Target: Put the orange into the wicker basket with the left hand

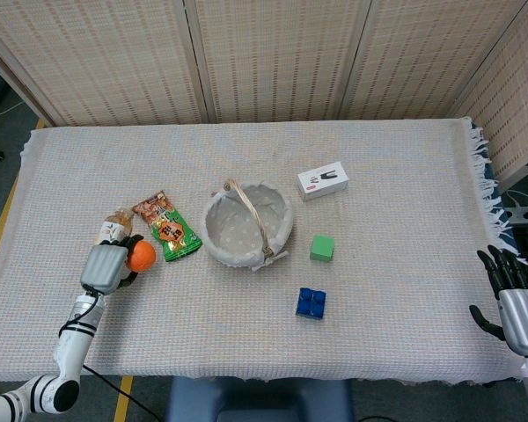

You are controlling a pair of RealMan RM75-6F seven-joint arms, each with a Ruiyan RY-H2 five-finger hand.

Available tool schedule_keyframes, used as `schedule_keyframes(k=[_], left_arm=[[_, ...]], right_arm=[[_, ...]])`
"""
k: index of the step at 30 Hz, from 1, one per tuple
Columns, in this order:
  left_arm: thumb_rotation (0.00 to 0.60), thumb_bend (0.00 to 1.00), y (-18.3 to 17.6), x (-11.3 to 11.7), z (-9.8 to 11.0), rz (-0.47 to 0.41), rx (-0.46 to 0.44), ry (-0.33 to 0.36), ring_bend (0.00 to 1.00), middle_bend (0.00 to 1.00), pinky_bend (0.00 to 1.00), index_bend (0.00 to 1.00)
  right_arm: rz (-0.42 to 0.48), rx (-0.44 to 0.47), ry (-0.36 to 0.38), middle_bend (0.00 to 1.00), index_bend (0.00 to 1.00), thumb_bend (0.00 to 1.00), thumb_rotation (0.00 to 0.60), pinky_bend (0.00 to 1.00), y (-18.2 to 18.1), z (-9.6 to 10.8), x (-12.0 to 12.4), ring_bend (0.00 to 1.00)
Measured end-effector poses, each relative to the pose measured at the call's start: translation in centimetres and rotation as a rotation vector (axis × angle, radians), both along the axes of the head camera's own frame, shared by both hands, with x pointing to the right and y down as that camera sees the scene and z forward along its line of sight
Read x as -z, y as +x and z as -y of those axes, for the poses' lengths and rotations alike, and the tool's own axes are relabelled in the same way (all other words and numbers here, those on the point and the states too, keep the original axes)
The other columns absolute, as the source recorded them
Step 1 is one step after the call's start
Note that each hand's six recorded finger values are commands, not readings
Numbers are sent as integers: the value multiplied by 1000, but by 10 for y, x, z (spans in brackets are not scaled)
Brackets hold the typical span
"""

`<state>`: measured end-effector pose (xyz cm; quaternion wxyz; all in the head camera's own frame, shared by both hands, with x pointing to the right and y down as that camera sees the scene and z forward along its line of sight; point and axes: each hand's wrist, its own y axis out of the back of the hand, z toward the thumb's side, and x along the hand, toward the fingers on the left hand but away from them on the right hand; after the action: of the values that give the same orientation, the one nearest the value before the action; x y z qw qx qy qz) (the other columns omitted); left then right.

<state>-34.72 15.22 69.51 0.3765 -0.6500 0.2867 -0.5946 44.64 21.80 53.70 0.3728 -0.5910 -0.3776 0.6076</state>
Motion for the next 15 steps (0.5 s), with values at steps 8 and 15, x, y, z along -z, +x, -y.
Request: schedule_keyframes(k=[8,15], left_arm=[[600,322,25,38,38,33,-102,108,424,324,428,324],[600,322,75,48,61,-31,-149,140,424,325,432,324]], right_arm=[[6,4,-3,0,0,170,600,130,0,-1,1,0],[8,4,-4,0,0,170,600,130,1,-1,2,0]])
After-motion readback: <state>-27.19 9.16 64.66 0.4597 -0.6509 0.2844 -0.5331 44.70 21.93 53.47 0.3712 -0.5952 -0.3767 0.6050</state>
